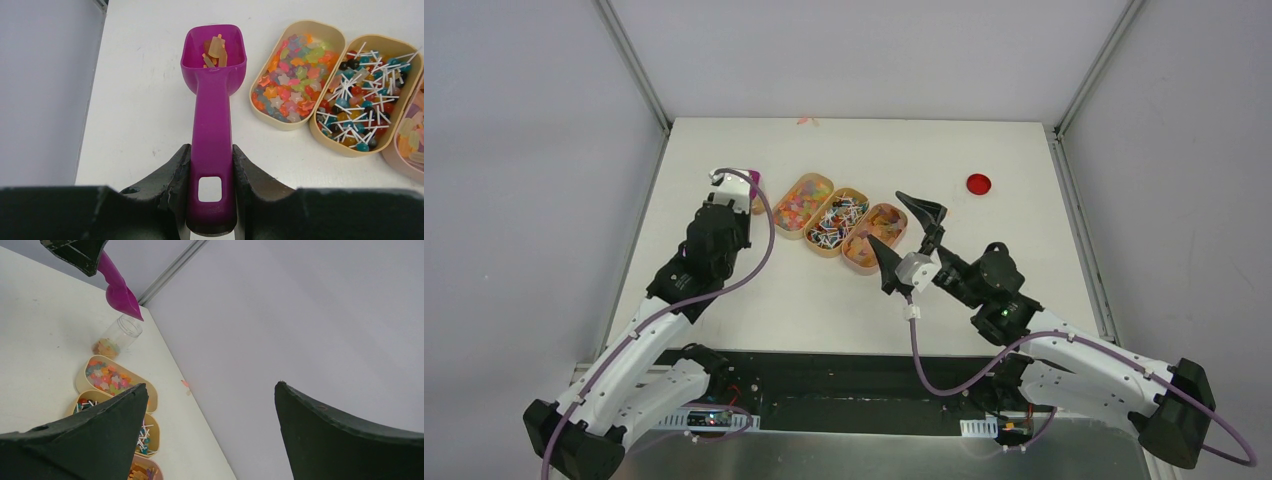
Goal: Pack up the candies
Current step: Place the fake candies in the packing bottle.
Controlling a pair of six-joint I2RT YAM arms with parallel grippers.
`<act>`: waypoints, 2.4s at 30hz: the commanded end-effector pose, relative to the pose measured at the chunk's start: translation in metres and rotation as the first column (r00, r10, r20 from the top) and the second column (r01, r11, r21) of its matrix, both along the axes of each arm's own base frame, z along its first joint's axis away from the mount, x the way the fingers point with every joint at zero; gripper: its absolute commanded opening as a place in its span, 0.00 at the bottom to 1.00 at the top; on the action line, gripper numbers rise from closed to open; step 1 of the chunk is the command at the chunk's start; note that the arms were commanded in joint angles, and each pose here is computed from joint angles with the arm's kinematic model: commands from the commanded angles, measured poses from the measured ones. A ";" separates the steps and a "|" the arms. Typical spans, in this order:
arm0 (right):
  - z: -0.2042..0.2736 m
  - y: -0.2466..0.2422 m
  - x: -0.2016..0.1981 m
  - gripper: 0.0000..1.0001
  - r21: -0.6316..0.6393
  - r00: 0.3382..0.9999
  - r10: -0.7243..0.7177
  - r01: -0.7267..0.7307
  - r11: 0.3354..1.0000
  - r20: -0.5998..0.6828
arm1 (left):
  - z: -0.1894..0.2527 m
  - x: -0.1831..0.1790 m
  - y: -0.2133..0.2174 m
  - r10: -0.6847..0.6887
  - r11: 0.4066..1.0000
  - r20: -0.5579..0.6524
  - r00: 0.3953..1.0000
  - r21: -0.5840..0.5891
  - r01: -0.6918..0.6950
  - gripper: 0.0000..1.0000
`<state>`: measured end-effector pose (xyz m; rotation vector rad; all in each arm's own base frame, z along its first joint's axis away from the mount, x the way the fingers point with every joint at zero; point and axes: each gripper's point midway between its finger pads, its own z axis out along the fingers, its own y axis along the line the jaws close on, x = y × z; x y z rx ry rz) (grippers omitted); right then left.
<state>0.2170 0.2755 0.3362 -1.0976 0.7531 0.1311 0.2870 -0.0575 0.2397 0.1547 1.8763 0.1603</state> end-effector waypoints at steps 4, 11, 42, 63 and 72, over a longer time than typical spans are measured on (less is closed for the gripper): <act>0.016 -0.007 -0.001 1.00 0.054 1.000 -0.013 0.012 0.998 0.021 | 0.000 0.011 0.009 0.040 0.999 -0.001 0.999 -0.020 -0.040 0.00; 0.019 -0.009 -0.001 1.00 0.062 0.999 -0.019 0.017 0.998 0.026 | -0.005 0.017 0.013 0.041 0.998 -0.024 0.999 -0.037 -0.042 0.00; 0.007 -0.006 0.005 1.00 0.033 0.999 -0.032 0.032 0.999 0.010 | -0.002 0.026 0.016 0.033 0.999 -0.121 0.992 0.024 -0.030 0.00; 0.007 -0.004 0.001 0.99 0.040 1.000 -0.012 0.011 0.999 0.003 | 0.008 0.034 0.015 0.024 0.997 -0.226 0.974 0.075 -0.007 0.00; 0.002 -0.003 0.002 1.00 0.038 1.000 -0.011 0.011 0.999 -0.004 | 0.019 0.043 0.015 0.019 0.996 -0.237 0.971 0.087 0.002 0.00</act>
